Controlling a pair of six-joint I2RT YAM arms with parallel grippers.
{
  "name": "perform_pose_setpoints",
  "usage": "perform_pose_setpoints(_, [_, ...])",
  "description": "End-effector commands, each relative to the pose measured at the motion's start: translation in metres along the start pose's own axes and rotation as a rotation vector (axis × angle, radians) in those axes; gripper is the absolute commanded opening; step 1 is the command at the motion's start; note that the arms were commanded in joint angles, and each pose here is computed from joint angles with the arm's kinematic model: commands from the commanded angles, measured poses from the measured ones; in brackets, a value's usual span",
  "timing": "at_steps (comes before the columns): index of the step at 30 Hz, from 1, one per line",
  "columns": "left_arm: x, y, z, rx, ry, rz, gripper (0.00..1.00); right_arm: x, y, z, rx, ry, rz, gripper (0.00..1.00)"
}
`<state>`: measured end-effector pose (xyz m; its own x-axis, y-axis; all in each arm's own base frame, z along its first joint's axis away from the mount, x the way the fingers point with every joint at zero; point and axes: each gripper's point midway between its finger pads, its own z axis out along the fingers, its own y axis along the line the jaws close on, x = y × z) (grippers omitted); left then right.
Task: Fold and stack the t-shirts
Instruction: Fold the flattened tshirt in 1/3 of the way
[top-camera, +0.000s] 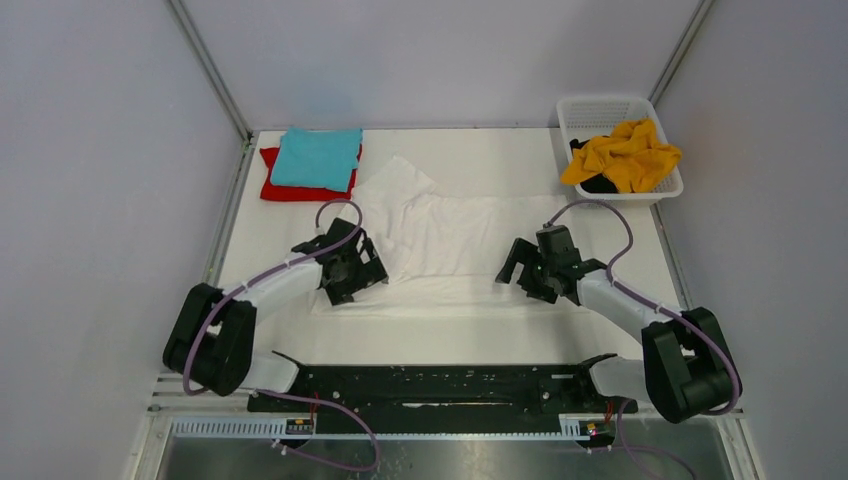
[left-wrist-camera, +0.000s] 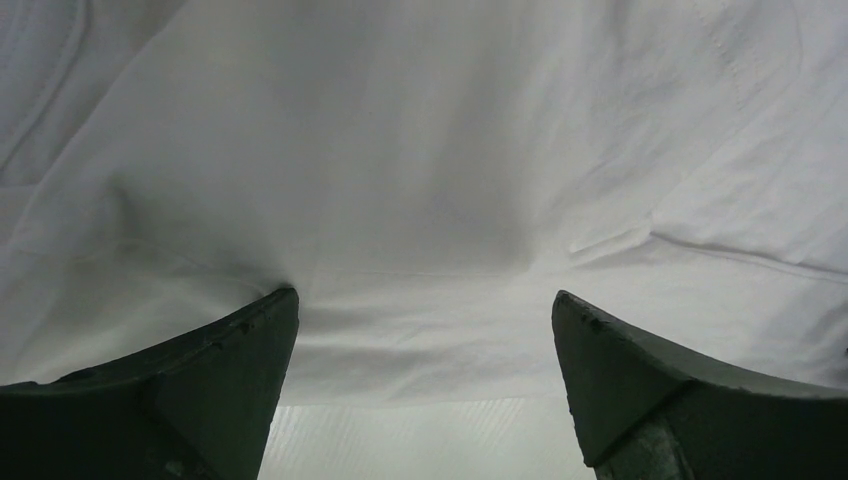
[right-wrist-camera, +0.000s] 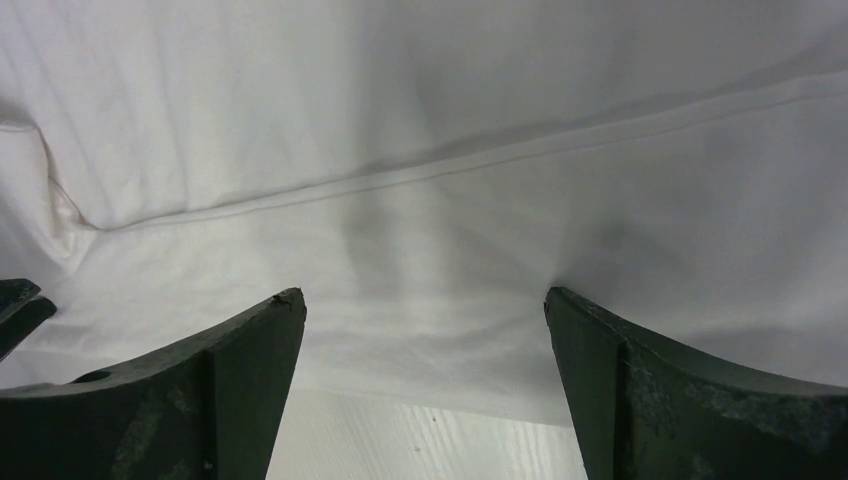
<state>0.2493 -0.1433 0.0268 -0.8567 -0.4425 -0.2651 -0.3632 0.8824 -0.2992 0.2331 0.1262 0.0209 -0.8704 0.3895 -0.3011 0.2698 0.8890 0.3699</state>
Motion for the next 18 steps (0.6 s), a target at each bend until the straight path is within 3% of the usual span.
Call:
perform_pose_setpoints(1, [0.044,0.058,-0.002,-0.149,0.068,-0.038,0.99,0.077,-0.035,-0.005,0.087,0.223,0.029,0.99])
perform_pose_setpoints(9, [0.062,0.064,-0.029,-0.064,0.049,-0.076,0.99,0.120,-0.043,-0.020,0.071,0.321,0.020,0.99])
perform_pose_setpoints(15, [0.068,0.097,-0.046,-0.193,0.022,-0.096,0.99,0.129,-0.039,-0.034,0.026,0.326,-0.005,0.99])
perform_pose_setpoints(18, [0.075,0.097,-0.045,-0.176,0.048,-0.110,0.99,0.130,-0.045,-0.037,0.042,0.318,-0.012,1.00])
